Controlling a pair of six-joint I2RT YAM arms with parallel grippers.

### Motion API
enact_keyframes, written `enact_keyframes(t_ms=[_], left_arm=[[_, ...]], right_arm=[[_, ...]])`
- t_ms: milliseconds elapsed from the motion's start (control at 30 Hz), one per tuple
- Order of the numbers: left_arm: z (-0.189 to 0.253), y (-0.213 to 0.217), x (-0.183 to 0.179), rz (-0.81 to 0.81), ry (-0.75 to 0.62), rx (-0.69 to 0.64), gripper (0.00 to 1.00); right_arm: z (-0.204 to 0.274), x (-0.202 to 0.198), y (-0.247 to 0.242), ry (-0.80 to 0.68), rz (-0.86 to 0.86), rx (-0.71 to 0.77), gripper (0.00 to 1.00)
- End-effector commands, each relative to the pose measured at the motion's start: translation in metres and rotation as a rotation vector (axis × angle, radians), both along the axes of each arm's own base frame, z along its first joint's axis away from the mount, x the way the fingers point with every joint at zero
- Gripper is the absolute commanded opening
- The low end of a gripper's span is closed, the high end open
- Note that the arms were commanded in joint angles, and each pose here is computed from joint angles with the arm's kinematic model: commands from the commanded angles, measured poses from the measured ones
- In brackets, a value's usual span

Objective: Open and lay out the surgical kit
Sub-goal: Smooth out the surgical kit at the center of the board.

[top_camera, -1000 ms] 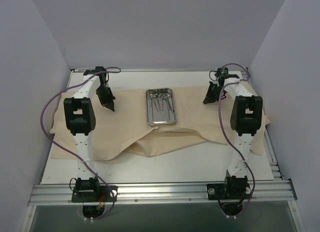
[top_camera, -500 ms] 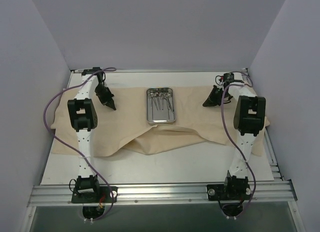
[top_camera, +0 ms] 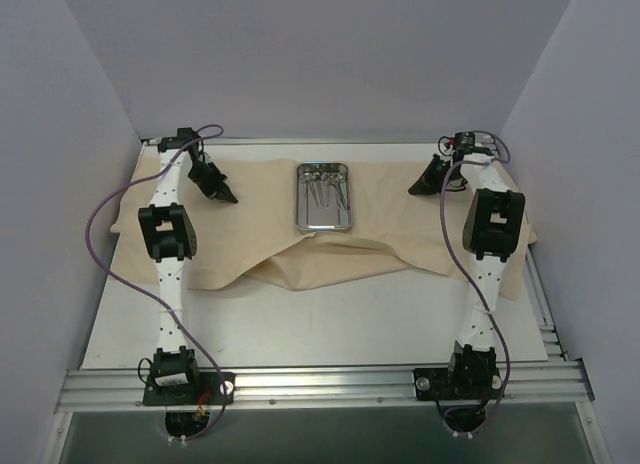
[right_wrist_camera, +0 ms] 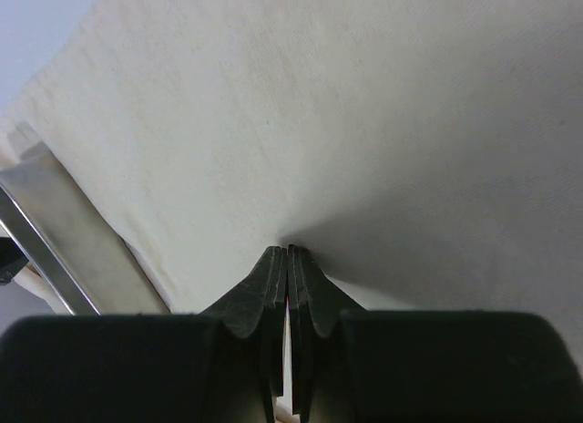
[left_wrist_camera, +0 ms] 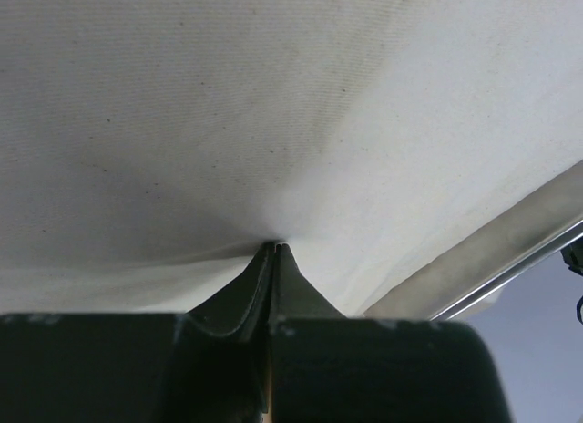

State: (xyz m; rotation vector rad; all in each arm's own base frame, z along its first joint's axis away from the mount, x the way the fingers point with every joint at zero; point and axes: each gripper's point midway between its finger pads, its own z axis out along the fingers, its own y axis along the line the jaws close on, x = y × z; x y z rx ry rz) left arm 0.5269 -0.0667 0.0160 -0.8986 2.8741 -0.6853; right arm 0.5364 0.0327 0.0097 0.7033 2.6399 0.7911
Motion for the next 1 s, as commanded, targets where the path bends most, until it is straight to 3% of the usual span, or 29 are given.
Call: enact_keyframes(t_ms=[0,267,367,433,467,500,533,633,767,833,967], left_arm=[[-0.051,0.017,0.004,0.022,0.024,0.076,0.02],[-0.039,0.043,0.017,0.089,-0.019,0.071,0.03],[-0.027,0.049,0.031,0.118,-0.071,0.046,0.11],[-0.006,0.050,0.039,0.129,-0.132,0.047,0.22],[0.026,0.051,0.045,0.133,-0.194,0.050,0.26],[0.037,0.051,0.045,0.142,-0.214,0.063,0.30],[0.050,0.053,0.045,0.147,-0.239,0.074,0.37],[0.089,0.053,0.035,0.124,-0.298,0.131,0.47],[0.128,0.048,0.009,0.055,-0.344,0.224,0.47],[0.115,0.041,-0.007,-0.010,-0.315,0.276,0.47],[0.109,0.023,-0.036,-0.102,-0.288,0.280,0.42]], right_arm=[[-0.084,-0.021,-0.041,0.177,-0.036,-0.216,0.00],[-0.084,-0.023,-0.038,0.181,-0.026,-0.201,0.00],[-0.074,-0.024,-0.040,0.153,-0.028,-0.202,0.00],[-0.055,-0.013,-0.044,0.107,-0.026,-0.213,0.00],[-0.046,-0.008,-0.045,0.092,-0.027,-0.221,0.00],[-0.039,-0.003,-0.046,0.080,-0.028,-0.230,0.03],[-0.031,-0.001,-0.047,0.081,-0.025,-0.234,0.13],[0.011,0.017,-0.047,0.003,-0.028,-0.249,0.22],[0.048,0.003,-0.019,-0.024,0.052,-0.265,0.26],[0.048,-0.014,0.005,-0.004,0.109,-0.225,0.26],[0.051,-0.053,0.073,0.009,0.260,-0.174,0.18]])
